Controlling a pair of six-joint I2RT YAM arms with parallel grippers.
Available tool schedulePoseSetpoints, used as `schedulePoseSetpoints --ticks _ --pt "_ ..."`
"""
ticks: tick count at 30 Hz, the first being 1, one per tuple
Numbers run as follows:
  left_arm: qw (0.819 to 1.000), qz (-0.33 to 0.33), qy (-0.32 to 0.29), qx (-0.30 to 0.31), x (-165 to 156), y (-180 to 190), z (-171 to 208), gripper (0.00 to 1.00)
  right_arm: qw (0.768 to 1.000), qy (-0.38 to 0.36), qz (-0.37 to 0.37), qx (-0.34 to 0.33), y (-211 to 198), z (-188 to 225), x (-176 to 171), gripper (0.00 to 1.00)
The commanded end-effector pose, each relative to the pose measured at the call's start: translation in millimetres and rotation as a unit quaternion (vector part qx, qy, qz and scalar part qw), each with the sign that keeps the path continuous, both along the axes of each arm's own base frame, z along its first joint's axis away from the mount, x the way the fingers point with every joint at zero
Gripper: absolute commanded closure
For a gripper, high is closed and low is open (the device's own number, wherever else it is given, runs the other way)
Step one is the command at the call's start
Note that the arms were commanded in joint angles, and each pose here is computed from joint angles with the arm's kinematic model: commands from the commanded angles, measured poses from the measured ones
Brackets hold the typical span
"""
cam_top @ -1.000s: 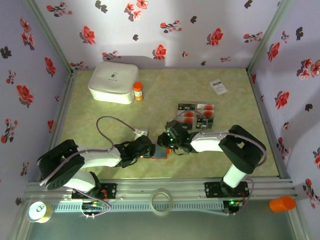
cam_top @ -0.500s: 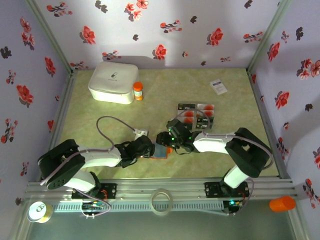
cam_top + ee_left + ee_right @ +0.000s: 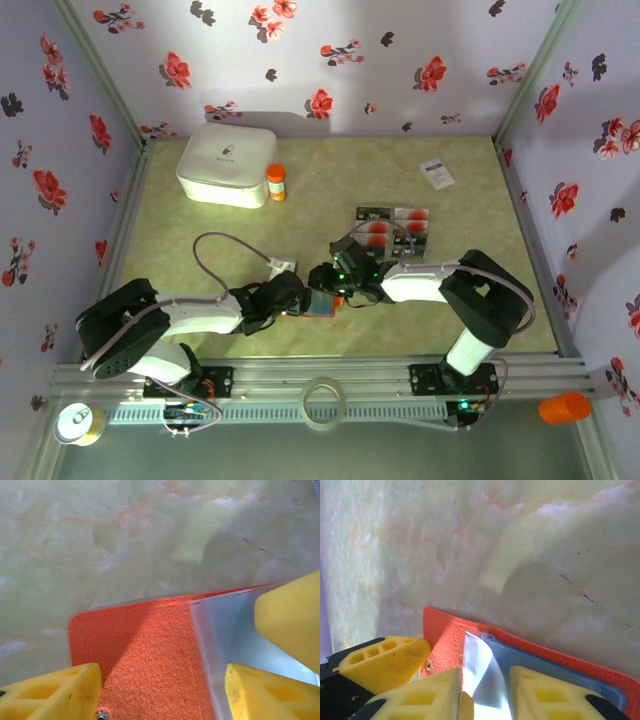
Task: Put the credit cards into the card holder
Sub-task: Flip over the card slot in the card holder.
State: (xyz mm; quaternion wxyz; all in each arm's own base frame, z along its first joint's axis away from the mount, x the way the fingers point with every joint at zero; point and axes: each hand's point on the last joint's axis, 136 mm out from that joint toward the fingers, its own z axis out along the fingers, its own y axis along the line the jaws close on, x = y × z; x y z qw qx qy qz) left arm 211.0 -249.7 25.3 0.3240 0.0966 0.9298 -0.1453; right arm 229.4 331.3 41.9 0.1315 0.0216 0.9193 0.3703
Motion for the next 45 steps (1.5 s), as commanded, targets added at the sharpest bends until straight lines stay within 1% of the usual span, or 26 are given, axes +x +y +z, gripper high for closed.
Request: schedulePoseSetpoints --ticks 1,4,7,10,11,15,21,25,28,32,37,45 --pt "0.999 -0.016 0.042 0.025 -19 12 -22 0.30 1.000 -0.001 0.002 0.027 11 13 7 0.68" --pt "0.999 -0.012 0.036 0.018 -18 12 -14 0.24 0.999 -0.001 -0.001 0.036 12 17 6 0.66" --pt "1.000 -0.002 0.020 0.005 -15 15 1 0.12 0.999 -0.002 -0.002 0.045 12 22 5 0.59" --pt "1.000 0.015 -0.002 -0.016 -10 20 20 0.01 0.998 0.001 -0.004 0.056 13 26 4 0.56" --pt "0.999 0.021 -0.008 -0.024 -9 23 26 0.00 0.998 0.002 -0.004 0.063 15 29 3 0.55" --pt "0.997 0.051 -0.025 -0.056 -4 35 46 0.00 0.996 0.004 0.000 0.084 22 38 1 0.54" --pt "0.989 0.105 -0.035 -0.094 4 60 61 0.00 0.995 -0.003 0.017 0.099 41 53 -8 0.52" --pt "0.985 0.133 -0.037 -0.102 8 77 66 0.00 0.995 -0.006 0.027 0.099 57 57 -12 0.49" --pt "0.983 0.146 -0.040 -0.103 9 88 70 0.00 0.995 -0.001 0.034 0.098 70 50 -13 0.48" --pt "0.981 0.156 -0.041 -0.105 9 96 72 0.00 0.994 0.010 0.035 0.101 85 35 -11 0.48" --pt "0.981 0.161 -0.038 -0.100 7 102 70 0.00 0.993 0.024 0.025 0.110 90 14 -8 0.48" --pt "0.983 0.154 -0.029 -0.095 6 100 63 0.00 0.992 0.019 0.017 0.120 84 20 -7 0.47"
